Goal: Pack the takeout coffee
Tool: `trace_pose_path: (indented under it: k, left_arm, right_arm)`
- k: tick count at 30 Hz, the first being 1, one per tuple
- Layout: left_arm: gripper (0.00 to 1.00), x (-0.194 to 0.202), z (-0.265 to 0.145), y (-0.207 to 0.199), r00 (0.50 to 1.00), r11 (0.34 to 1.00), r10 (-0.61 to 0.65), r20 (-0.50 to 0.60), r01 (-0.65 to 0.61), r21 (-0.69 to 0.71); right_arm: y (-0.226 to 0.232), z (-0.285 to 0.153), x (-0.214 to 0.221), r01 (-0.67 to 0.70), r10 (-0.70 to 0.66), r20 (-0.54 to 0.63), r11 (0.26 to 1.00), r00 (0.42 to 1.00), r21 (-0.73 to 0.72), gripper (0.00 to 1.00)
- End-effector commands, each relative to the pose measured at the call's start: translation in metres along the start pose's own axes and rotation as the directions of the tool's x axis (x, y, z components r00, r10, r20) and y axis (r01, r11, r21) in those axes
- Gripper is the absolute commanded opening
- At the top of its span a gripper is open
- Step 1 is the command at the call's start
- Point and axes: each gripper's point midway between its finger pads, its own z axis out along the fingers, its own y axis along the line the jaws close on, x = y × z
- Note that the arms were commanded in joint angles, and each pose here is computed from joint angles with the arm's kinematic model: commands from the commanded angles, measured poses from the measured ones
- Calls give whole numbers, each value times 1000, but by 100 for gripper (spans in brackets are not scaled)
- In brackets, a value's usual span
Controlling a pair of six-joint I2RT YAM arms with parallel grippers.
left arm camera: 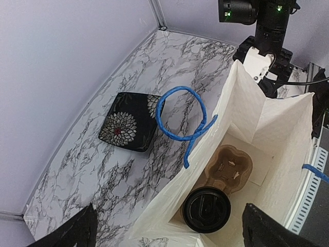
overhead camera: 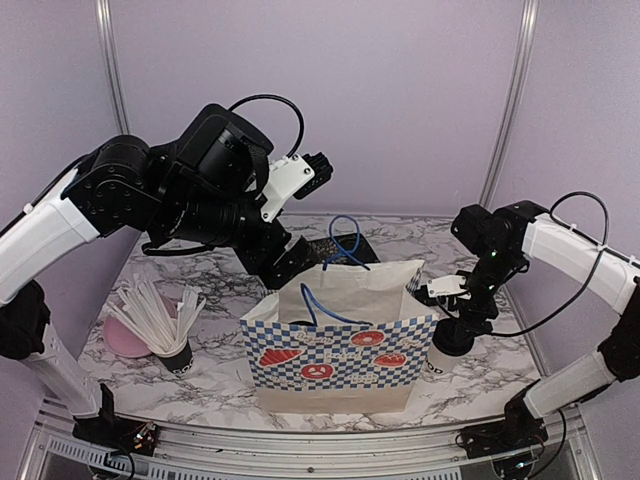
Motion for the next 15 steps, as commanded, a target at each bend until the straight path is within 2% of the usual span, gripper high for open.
trace_pose_path:
  k: [1, 15]
  left_arm:
    - [99, -7, -13, 12, 999, 999, -23, 45, 24, -37]
    - [99, -8, -15, 16, 998, 998, -29, 52, 32, -51]
  right_arm:
    - [2, -4, -5, 6, -7, 18, 1000, 1000, 11, 83]
    - [12, 8, -1, 0, 0, 13, 1000, 1000, 6, 80]
